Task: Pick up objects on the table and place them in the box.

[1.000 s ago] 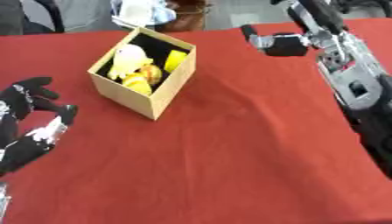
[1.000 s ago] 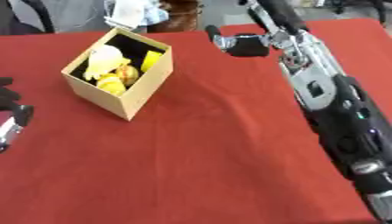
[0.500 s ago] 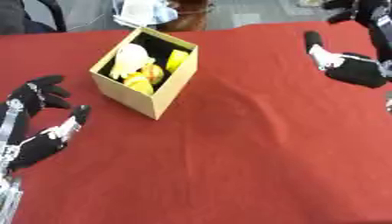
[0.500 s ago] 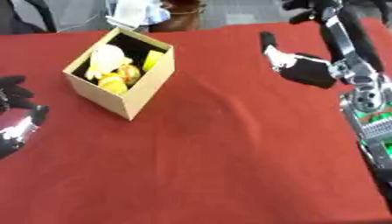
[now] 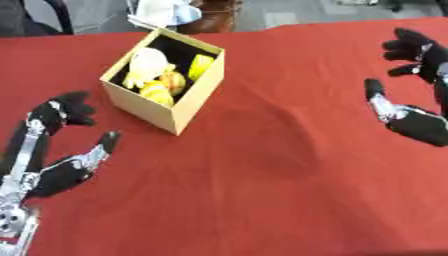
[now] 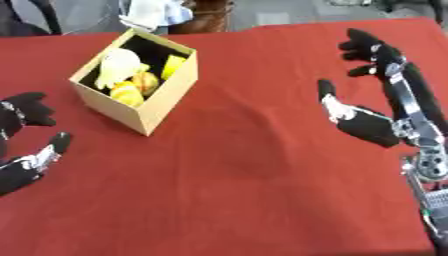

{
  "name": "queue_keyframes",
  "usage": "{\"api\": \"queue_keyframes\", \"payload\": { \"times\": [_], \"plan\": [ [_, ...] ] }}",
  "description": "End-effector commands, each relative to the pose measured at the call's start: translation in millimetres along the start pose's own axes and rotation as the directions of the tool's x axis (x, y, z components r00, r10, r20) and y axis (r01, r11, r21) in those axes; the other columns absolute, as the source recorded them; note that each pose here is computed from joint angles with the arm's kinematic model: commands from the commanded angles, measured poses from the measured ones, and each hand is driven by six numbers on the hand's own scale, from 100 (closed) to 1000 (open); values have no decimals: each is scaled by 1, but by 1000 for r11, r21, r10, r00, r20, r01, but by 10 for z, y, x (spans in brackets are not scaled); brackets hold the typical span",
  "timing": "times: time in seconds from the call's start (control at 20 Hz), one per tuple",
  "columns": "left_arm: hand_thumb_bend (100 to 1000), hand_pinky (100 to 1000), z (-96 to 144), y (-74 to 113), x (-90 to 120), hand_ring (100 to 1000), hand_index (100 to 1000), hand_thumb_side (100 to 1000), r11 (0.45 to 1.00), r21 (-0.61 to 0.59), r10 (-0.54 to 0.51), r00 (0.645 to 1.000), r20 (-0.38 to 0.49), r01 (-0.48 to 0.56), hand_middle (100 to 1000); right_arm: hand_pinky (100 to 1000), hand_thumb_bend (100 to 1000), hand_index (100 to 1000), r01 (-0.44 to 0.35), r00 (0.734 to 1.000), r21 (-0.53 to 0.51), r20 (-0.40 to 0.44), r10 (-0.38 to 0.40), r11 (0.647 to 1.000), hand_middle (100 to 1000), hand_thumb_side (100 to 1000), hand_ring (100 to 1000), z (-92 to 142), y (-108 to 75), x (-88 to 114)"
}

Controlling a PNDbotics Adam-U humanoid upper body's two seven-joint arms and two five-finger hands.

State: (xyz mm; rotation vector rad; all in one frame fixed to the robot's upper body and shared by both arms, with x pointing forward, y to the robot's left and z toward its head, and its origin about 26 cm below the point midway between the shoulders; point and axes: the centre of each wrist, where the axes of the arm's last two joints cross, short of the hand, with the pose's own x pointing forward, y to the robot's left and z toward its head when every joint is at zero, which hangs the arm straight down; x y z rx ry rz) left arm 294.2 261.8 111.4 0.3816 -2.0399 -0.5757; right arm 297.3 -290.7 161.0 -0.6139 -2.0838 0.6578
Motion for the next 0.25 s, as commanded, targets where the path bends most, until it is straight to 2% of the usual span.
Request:
{"api": "queue_keyframes", "payload": {
  "times": [0.05, 0.25],
  "plan": [
    [518, 714, 34, 0, -39, 624, 835, 419, 1000, -7, -6, 1000, 8, 6, 631, 684, 202, 939, 5, 1000, -33, -20, -6, 999, 786, 347, 794, 38, 5, -25],
    [511, 712, 108, -49, -102, 621, 829, 418, 1000, 16, 20, 1000, -15, -20, 622, 680, 186, 940, 38, 999, -43, -32, -40, 998, 785, 341, 793, 57, 77, -23]
  ]
}}
